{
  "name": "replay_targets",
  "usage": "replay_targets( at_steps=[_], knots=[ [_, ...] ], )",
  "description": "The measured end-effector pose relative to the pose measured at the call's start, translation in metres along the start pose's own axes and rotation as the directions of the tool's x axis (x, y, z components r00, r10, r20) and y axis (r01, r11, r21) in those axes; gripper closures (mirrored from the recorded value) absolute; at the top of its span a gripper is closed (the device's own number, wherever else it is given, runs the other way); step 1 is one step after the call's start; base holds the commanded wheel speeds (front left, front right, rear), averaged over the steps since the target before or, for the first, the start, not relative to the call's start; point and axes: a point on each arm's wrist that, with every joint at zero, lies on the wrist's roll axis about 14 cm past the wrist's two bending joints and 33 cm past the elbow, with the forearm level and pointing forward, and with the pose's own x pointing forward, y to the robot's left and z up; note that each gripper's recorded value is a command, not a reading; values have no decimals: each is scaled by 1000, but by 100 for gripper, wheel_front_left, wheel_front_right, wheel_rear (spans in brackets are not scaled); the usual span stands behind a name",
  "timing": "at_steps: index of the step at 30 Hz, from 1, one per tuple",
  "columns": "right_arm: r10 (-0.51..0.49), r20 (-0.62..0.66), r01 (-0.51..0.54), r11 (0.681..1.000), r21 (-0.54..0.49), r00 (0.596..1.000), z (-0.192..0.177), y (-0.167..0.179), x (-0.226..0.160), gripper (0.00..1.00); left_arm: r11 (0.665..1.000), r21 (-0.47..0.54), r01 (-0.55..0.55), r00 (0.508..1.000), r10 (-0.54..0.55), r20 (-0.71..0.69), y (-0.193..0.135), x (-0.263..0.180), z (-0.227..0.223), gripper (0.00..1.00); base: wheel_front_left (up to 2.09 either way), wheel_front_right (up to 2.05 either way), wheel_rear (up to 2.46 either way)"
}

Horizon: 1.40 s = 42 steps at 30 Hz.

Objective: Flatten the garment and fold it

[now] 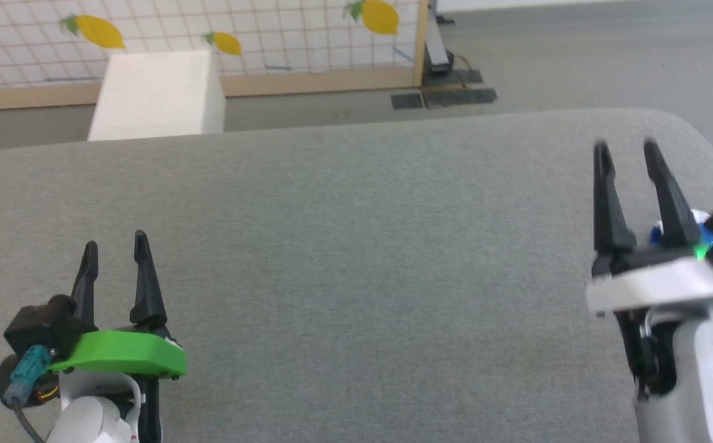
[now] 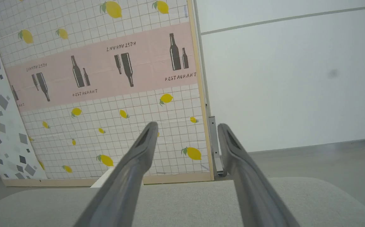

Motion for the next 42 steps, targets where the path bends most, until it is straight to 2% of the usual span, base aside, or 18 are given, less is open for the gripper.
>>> replay_targets(
  at_steps=[7, 15, 28, 40, 41, 42],
  knots=[
    [0, -76, 1, 1000, 12, 997, -35, 4, -30, 0, 998, 37, -42, 999, 42, -5, 15, -16, 2, 0, 0, 0, 0],
    [15, -167, -12, 1000, 19, 986, -61, 11, -60, 0, 998, 58, 7, 1000, -6, -22, 11, -25, -3, 0, 0, 0, 0],
    [18, -214, -17, 1000, 8, 977, -70, 12, -87, 0, 997, 75, -5, 997, 11, -74, 22, -49, -17, 0, 0, 0, 0],
    [9, -239, -7, 1000, 8, 971, -76, 9, -94, 0, 996, 89, 9, 992, 2, -130, 18, -56, -35, 0, 0, 0, 0],
    [9, -240, -7, 1000, 8, 971, -77, 9, -94, 100, 997, 81, 6, 991, 4, -132, 18, -56, -36, 100, 0, 0, 0],
    [9, -240, -7, 1000, 8, 971, -77, 9, -94, 100, 997, 81, 7, 991, 4, -133, 18, -56, -36, 100, 0, 0, 0]
  ],
)
